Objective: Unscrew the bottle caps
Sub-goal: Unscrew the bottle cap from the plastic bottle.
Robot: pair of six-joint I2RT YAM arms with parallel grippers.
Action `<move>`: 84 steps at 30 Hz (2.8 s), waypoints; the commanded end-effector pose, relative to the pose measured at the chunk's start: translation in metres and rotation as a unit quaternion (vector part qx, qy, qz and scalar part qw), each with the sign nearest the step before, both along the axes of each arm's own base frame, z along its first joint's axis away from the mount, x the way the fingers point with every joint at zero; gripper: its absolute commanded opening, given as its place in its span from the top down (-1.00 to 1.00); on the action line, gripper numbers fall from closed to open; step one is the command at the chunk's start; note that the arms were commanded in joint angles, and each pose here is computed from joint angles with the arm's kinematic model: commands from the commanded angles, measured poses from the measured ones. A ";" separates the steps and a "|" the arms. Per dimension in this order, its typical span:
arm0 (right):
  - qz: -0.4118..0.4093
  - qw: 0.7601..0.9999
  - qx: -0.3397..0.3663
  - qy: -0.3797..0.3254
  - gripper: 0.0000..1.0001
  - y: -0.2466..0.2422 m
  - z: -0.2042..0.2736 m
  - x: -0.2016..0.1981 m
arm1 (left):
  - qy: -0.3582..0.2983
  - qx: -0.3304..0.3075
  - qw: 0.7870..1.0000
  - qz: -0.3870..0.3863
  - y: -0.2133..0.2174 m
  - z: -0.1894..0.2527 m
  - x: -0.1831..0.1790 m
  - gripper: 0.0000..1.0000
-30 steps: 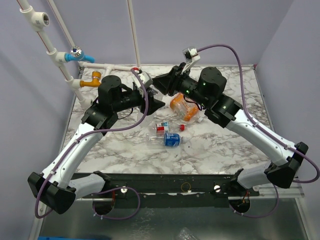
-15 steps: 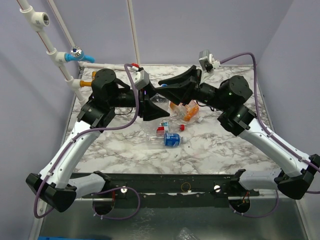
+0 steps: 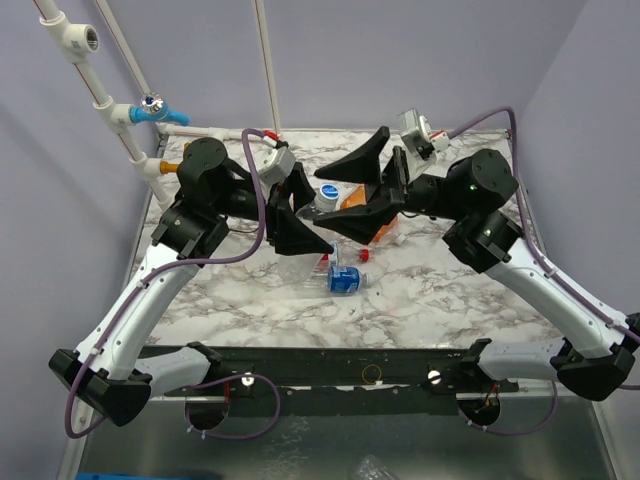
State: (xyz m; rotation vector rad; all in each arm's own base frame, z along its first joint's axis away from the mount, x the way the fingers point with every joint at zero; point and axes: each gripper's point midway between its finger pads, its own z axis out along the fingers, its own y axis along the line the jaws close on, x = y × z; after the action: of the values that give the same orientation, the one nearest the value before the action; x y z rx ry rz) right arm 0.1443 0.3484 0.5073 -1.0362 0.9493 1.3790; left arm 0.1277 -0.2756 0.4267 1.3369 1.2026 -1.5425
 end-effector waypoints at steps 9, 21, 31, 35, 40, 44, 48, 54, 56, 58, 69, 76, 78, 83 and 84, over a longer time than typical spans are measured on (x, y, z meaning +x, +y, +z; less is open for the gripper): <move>-0.281 0.949 -0.008 0.139 -0.62 -0.022 -0.004 0.099 | -0.112 0.010 0.955 0.275 0.005 -0.017 0.100 1.00; -0.302 0.938 -0.031 0.165 -0.30 -0.002 -0.020 0.118 | -0.145 0.031 0.924 0.352 0.010 -0.023 0.135 1.00; -0.295 0.940 -0.010 0.171 0.39 0.008 -0.020 0.125 | -0.142 0.040 0.921 0.359 0.006 -0.028 0.142 1.00; -0.292 0.940 -0.020 0.178 0.54 0.016 -0.027 0.129 | -0.137 0.039 0.922 0.361 0.004 -0.027 0.143 1.00; -0.307 0.934 -0.019 0.179 0.09 0.016 -0.032 0.137 | -0.133 0.038 0.921 0.363 0.002 -0.024 0.146 1.00; -0.316 0.933 -0.007 0.175 0.31 0.017 -0.028 0.143 | -0.129 0.039 0.923 0.361 0.000 -0.026 0.145 1.00; -0.320 0.932 0.004 0.173 0.87 0.017 -0.024 0.145 | -0.130 0.037 0.923 0.360 0.000 -0.024 0.144 1.00; -0.311 0.936 0.007 0.162 0.99 0.012 -0.023 0.136 | -0.116 0.024 0.935 0.335 -0.004 -0.016 0.132 1.00; -0.288 0.946 0.010 0.145 0.99 0.010 -0.019 0.123 | -0.101 0.013 0.947 0.303 -0.008 -0.009 0.118 1.00; -0.255 0.959 0.014 0.119 0.99 0.008 -0.013 0.105 | -0.085 0.002 0.961 0.264 -0.013 -0.002 0.101 1.00; 0.086 0.996 0.023 -0.010 0.99 -0.011 0.018 -0.039 | -0.025 -0.027 0.999 0.008 -0.008 0.044 -0.003 1.00; 0.273 0.959 -0.029 -0.071 0.99 -0.037 0.009 -0.095 | -0.021 -0.021 0.996 -0.088 0.004 0.060 -0.044 1.00; 0.278 0.957 -0.036 -0.071 0.99 -0.036 0.008 -0.095 | -0.019 -0.019 0.995 -0.094 0.005 0.060 -0.048 1.00; 0.253 0.965 -0.033 -0.066 0.99 -0.033 0.008 -0.087 | -0.023 -0.020 0.995 -0.095 0.006 0.058 -0.049 1.00; 0.232 0.970 -0.025 -0.064 0.99 -0.029 0.011 -0.081 | -0.025 -0.022 0.995 -0.091 0.005 0.058 -0.048 1.00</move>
State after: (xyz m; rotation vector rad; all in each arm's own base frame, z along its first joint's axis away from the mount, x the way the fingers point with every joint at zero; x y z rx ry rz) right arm 0.0948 0.3390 0.5322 -1.2285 0.7031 1.6283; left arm 0.0875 -0.2818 0.4591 1.4507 1.1732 -1.7180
